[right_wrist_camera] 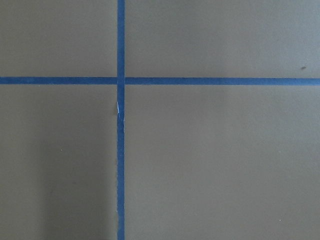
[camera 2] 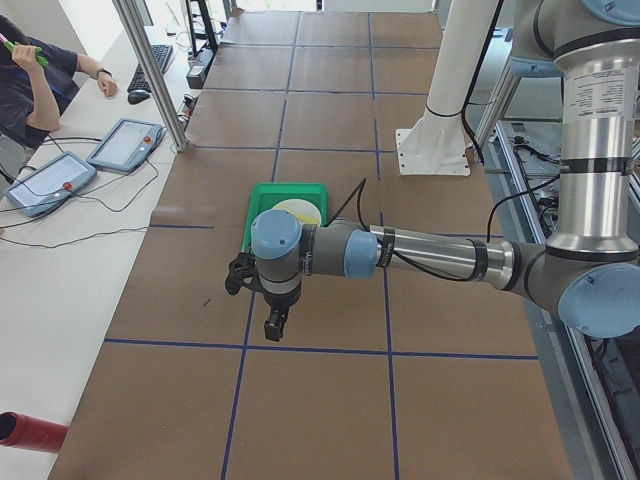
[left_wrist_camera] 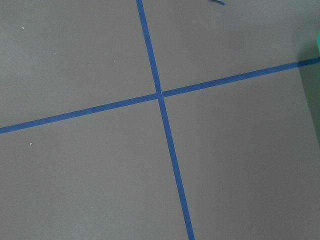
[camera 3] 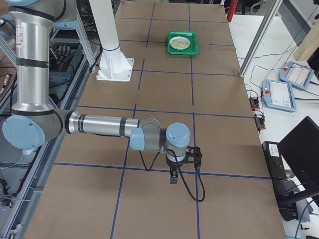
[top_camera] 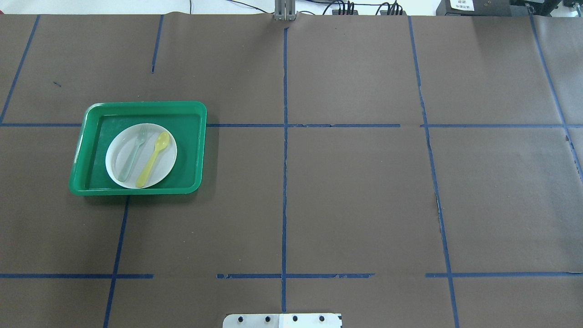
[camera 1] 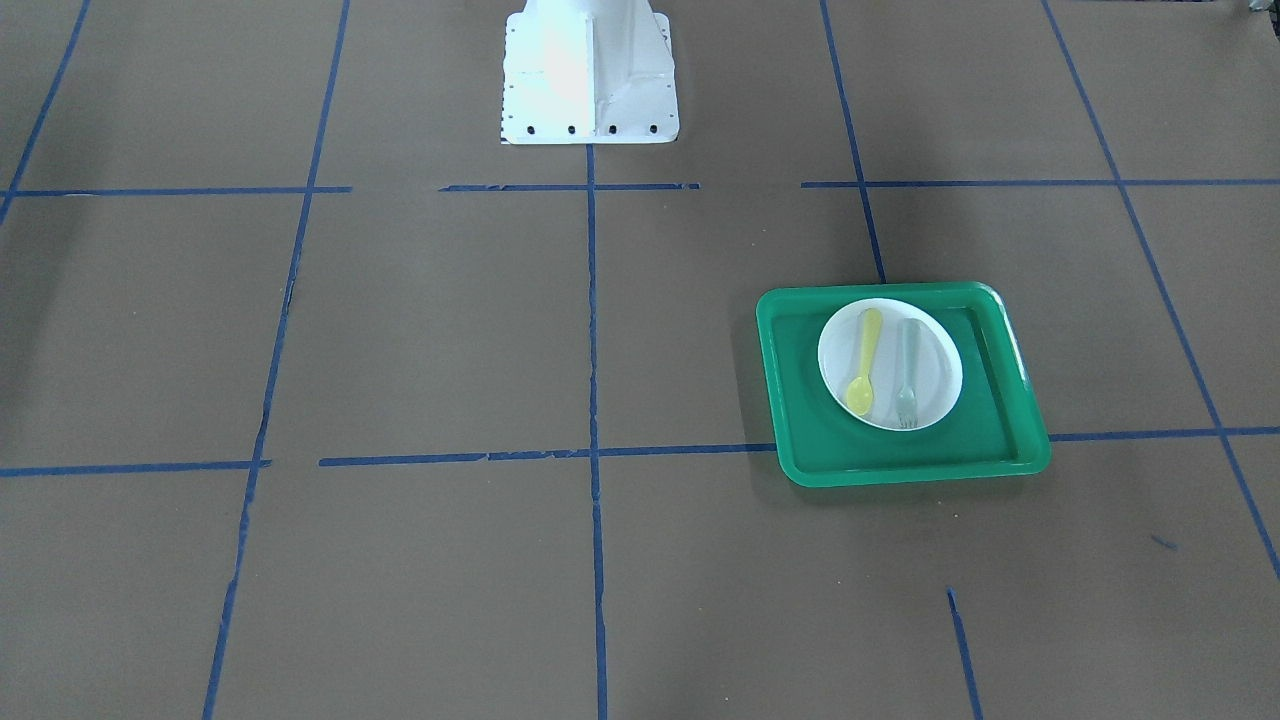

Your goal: Place spoon

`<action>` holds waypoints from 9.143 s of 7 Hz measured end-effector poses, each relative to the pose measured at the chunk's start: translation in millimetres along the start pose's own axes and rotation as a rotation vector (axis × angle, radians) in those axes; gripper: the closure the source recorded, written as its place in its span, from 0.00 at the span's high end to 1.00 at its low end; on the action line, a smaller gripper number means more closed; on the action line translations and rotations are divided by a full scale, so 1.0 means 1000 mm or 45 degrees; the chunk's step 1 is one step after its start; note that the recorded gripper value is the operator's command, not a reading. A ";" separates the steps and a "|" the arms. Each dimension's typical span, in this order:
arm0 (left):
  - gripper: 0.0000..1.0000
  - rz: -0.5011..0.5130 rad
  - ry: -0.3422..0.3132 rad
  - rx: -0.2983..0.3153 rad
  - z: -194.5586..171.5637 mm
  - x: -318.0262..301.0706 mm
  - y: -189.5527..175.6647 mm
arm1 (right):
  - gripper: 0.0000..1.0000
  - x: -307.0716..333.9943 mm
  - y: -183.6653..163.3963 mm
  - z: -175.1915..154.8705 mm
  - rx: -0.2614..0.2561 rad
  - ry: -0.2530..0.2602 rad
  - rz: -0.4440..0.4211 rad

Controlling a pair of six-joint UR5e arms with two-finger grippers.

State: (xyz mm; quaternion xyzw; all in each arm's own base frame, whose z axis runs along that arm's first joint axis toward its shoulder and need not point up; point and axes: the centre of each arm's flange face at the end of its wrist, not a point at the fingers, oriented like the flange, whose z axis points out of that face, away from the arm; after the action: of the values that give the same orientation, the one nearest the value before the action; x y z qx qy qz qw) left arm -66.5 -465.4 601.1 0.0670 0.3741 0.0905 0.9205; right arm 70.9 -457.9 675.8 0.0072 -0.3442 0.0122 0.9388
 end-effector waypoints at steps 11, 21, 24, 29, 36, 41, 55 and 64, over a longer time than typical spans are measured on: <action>1.00 -0.001 0.084 0.196 0.093 0.212 -0.065 | 1.00 0.000 0.000 0.000 0.000 0.000 0.000; 0.65 0.058 0.084 0.175 0.218 0.436 -0.094 | 1.00 0.000 0.000 0.000 -0.001 0.000 0.001; 0.66 0.066 0.094 0.181 0.216 0.444 -0.097 | 1.00 0.000 0.000 0.000 -0.001 0.000 0.001; 0.51 0.074 0.098 0.195 0.209 0.443 -0.098 | 1.00 0.000 0.000 0.000 -0.001 0.000 0.000; 0.52 0.069 0.089 0.188 0.212 0.442 -0.100 | 1.00 0.000 0.000 0.000 -0.001 0.000 0.001; 0.33 0.068 0.087 0.180 0.214 0.443 -0.100 | 1.00 0.000 0.000 0.000 -0.001 0.000 0.000; 0.00 -0.376 0.089 0.097 0.179 0.522 -0.152 | 1.00 0.000 0.000 0.000 0.000 0.000 0.000; 1.00 -0.360 0.110 0.171 0.121 0.506 -0.155 | 1.00 0.000 0.000 0.000 -0.001 0.000 0.000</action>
State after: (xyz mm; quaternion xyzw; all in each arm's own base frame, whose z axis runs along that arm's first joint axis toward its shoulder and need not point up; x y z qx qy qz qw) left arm 392.1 -513.0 314.8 0.0710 0.4243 -0.0626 0.9006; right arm 70.9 -457.4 676.2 0.0070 -0.3442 0.0123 0.9388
